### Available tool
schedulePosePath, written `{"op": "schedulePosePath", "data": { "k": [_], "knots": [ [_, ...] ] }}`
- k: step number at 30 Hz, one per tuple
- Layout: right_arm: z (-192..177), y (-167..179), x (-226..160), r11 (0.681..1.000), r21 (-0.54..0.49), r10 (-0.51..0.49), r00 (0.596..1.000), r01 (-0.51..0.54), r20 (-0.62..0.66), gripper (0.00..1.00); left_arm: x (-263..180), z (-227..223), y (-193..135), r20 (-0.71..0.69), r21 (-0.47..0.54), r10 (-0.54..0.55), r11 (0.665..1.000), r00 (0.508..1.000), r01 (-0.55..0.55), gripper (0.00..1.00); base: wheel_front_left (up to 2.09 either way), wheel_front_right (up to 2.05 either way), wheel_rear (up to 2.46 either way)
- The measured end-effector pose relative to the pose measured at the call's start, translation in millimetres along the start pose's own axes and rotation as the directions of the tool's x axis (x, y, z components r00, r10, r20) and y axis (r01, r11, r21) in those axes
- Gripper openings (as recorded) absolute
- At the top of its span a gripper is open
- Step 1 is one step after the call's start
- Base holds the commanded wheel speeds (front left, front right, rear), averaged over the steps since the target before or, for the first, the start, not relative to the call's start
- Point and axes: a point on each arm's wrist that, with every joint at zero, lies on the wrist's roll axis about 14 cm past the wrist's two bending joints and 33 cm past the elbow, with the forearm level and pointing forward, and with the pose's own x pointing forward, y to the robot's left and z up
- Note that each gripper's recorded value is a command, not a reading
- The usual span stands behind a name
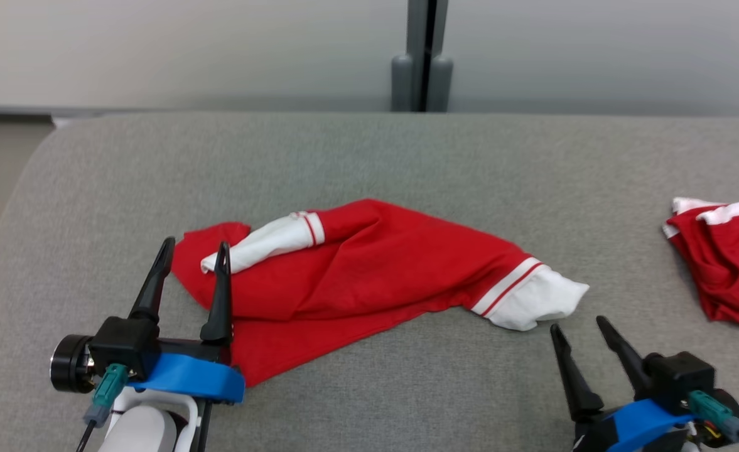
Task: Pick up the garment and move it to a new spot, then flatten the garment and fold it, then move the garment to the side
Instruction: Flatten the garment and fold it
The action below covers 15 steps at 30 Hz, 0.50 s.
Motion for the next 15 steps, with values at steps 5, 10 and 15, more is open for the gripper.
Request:
{"op": "schedulePosePath", "data": {
  "k": [5,10,15],
  "knots": [
    [-45,17,26,0.997,0.021,0.076,0.988,-0.074,-0.134,1.00,12,-7,7,-0.010,-0.001,0.025,1.000,1.000,-0.025,1.00,0.00,0.00,0.00],
    [-68,34,57,0.989,0.035,0.145,0.975,-0.141,-0.171,0.90,17,-17,21,-0.032,0.013,0.066,0.998,0.997,-0.066,1.00,0.00,0.00,0.00],
    [-65,41,60,0.985,0.050,0.172,0.975,-0.166,-0.138,0.00,19,-16,27,-0.026,0.024,0.082,0.996,0.996,-0.081,1.00,0.00,0.00,0.00]
  ]
}}
